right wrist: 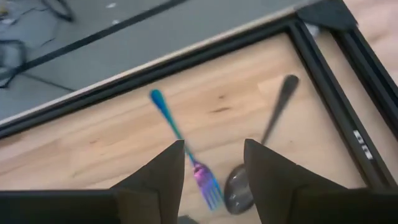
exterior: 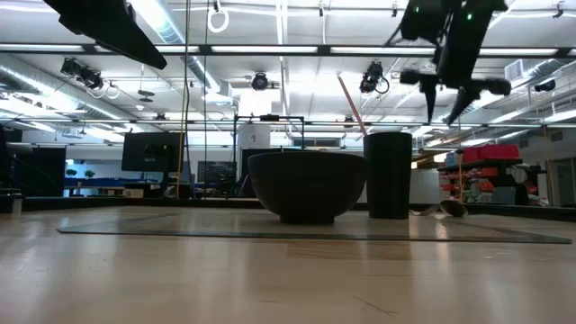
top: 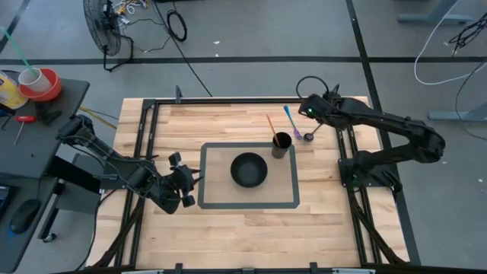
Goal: Pick & Place Utensil
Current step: Put the black spoon into the black bowl on the transparent mat
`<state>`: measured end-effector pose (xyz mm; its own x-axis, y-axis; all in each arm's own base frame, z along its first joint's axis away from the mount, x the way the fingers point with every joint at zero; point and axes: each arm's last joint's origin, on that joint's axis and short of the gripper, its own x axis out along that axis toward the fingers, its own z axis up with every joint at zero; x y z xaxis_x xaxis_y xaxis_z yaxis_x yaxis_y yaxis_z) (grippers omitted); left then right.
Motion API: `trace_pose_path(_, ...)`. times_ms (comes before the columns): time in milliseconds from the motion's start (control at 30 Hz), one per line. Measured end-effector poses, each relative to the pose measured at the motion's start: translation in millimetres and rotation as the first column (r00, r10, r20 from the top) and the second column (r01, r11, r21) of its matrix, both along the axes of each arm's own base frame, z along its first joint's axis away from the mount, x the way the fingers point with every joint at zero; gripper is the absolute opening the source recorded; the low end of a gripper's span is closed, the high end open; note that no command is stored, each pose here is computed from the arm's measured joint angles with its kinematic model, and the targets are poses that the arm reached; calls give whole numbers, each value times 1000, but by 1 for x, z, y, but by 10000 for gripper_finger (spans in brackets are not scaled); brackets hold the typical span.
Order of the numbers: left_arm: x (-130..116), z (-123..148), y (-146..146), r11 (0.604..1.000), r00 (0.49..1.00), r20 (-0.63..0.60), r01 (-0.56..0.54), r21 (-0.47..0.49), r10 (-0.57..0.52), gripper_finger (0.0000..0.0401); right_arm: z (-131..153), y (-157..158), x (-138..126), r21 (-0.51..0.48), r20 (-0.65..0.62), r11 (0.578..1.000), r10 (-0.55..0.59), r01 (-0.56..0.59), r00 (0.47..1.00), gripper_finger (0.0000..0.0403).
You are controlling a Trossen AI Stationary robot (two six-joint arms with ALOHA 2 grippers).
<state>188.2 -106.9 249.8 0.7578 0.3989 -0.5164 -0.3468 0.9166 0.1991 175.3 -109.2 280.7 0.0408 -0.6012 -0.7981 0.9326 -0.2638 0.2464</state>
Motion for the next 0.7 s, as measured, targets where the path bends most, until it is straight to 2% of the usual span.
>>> trace_pose_path(100, 0, 0, 0, 1000, 1000, -1, 1, -5, -1, 105, -19, -11, -7, 39, 1, 994, -100, 100, 995, 167)
trace_pose_path(167, 0, 0, 0, 1000, 1000, 0, 0, -6, 0, 105, -35, -18, -10, 57, 49, 987, -156, 153, 987, 167)
trace_pose_path(367, 0, -1, -1, 1000, 1000, -14, 17, -26, -17, 105, -82, -30, -19, 86, 162, 974, -222, 211, 961, 167)
trace_pose_path(700, 0, 0, 0, 1000, 1000, -1, 0, 8, 0, 105, -142, -35, -20, 131, 101, 956, -277, 264, 955, 167)
